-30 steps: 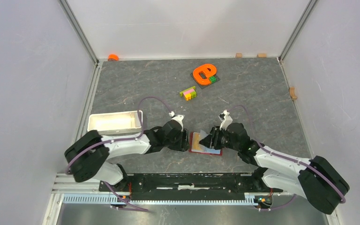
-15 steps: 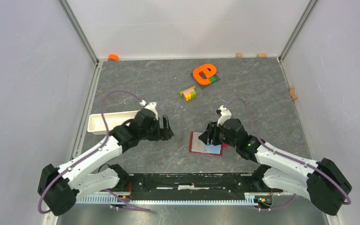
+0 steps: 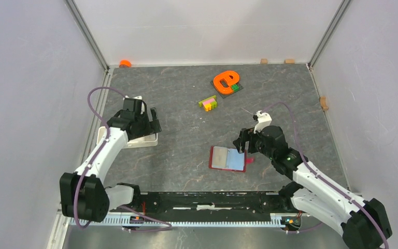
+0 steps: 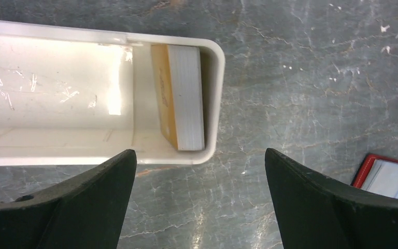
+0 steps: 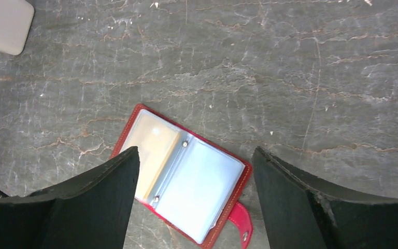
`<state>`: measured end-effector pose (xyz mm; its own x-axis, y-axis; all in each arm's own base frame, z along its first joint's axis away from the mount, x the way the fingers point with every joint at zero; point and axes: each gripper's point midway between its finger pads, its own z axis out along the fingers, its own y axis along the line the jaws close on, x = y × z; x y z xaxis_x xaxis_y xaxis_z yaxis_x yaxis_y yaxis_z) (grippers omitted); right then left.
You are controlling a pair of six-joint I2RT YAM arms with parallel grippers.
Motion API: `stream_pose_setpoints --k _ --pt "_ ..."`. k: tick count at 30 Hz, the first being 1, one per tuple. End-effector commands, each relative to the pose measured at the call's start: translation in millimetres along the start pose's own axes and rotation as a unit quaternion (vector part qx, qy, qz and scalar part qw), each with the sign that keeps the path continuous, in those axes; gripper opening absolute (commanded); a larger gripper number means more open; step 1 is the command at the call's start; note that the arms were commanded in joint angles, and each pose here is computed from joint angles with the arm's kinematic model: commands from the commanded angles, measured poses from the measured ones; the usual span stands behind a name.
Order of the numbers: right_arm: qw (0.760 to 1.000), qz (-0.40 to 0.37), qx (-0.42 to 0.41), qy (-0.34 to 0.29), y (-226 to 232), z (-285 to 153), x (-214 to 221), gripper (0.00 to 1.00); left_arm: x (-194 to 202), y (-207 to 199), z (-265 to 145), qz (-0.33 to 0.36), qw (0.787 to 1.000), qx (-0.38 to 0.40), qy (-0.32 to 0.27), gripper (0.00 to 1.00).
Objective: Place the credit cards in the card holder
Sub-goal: Pick up the credit card from the storage box.
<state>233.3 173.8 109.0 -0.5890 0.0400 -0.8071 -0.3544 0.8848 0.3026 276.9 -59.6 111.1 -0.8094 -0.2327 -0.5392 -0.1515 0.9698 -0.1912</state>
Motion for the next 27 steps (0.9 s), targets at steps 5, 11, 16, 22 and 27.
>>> stream_pose_setpoints --k 5,11,16,22,27 --pt "0.999 -0.022 -0.032 0.002 -8.3 1.0 10.5 0.87 -27.5 -11.0 18.4 0.013 0.998 0.069 0.002 1.0" --pt "0.999 -0.02 -0.042 0.006 -9.3 3.3 12.8 0.88 -21.2 -17.6 37.2 0.02 0.995 0.088 0.038 1.0" --pt "0.998 -0.019 -0.051 0.008 -7.6 4.3 13.9 0.89 -16.3 -6.7 48.5 0.025 0.996 0.058 0.057 1.0" --pt "0.998 -0.013 -0.06 0.014 -6.3 5.8 18.2 0.89 -5.6 -14.1 59.4 0.041 0.993 0.063 0.088 1.0" --pt "0.998 -0.009 -0.059 0.018 -8.1 6.1 21.7 0.89 -13.3 -23.8 51.4 0.045 0.993 0.089 0.067 1.0"
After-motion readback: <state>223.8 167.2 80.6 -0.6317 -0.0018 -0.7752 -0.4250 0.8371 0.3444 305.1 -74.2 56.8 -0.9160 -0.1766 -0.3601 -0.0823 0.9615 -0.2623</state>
